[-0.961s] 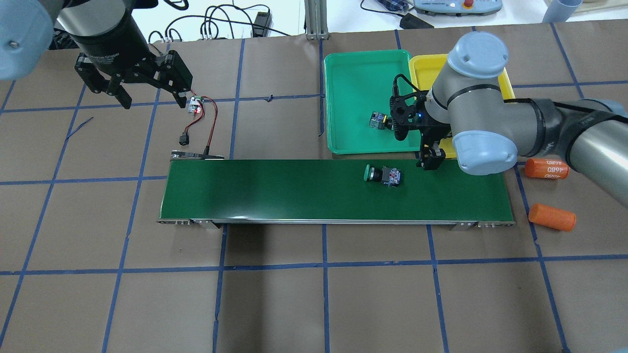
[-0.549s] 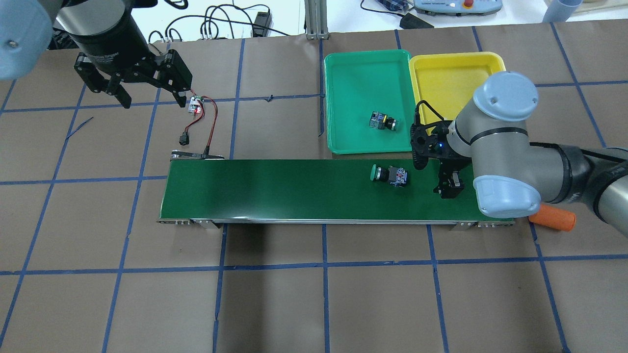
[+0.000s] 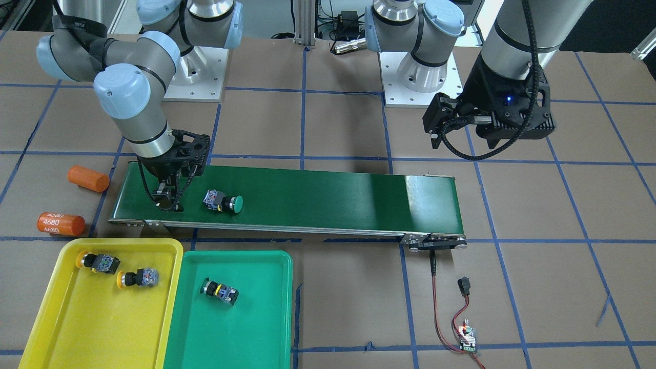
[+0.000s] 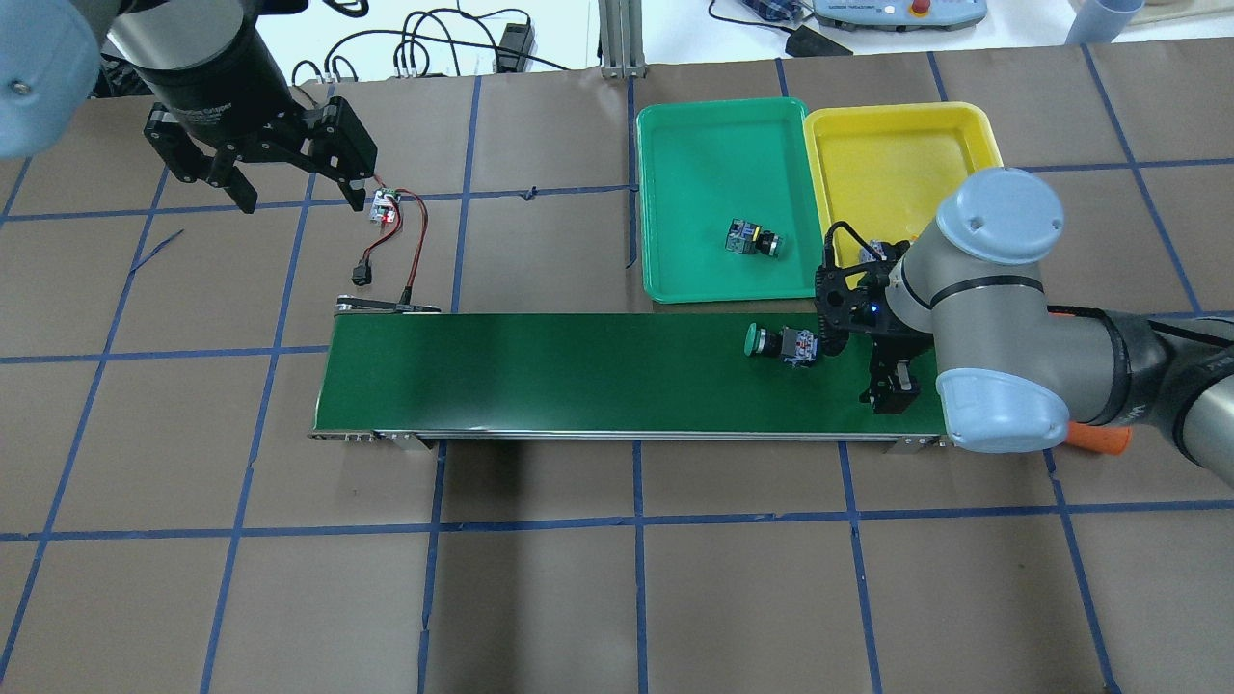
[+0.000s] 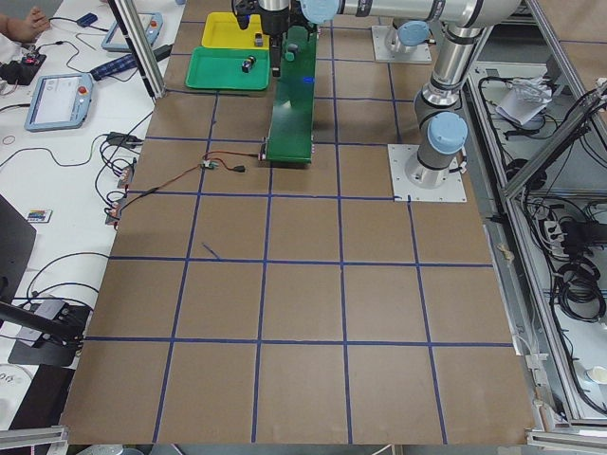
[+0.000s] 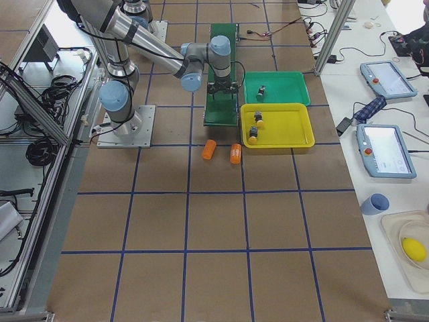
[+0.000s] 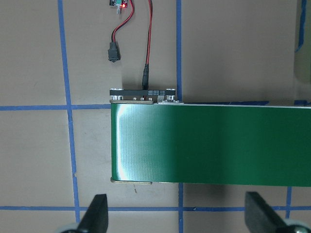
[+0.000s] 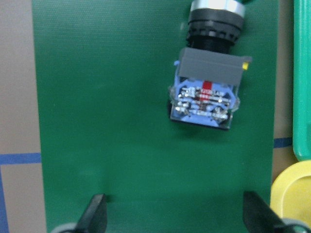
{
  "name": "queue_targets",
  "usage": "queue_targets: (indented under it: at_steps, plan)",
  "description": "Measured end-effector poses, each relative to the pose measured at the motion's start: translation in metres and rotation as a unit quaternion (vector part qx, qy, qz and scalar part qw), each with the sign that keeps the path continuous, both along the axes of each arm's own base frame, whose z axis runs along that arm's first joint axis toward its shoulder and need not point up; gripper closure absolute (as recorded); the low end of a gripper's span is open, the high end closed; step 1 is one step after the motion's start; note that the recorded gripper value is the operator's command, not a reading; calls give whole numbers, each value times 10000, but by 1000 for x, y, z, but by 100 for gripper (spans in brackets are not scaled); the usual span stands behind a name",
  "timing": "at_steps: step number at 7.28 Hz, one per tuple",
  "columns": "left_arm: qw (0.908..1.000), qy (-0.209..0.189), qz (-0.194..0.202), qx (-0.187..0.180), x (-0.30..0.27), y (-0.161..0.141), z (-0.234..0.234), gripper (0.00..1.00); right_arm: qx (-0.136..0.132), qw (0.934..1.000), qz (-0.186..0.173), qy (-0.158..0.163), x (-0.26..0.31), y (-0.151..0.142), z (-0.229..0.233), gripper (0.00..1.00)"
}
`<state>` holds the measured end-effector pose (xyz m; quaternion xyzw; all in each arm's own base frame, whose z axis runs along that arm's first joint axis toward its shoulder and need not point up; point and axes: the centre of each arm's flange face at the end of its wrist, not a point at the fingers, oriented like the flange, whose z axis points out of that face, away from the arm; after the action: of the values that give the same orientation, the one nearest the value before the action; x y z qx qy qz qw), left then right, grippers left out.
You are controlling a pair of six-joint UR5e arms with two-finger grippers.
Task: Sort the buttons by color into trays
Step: 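Return right gripper to the belt's far end, then lower right gripper and grasp the second green-capped button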
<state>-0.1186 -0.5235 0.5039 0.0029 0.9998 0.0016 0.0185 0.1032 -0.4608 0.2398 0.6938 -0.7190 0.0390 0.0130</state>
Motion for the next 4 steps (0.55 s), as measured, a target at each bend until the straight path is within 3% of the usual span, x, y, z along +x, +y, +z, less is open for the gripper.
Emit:
queue_targets:
  at_steps: [4]
  plan:
    - [10000, -9, 0, 0, 0, 0, 0, 0, 19, 10000, -9, 17, 0, 1, -1, 0]
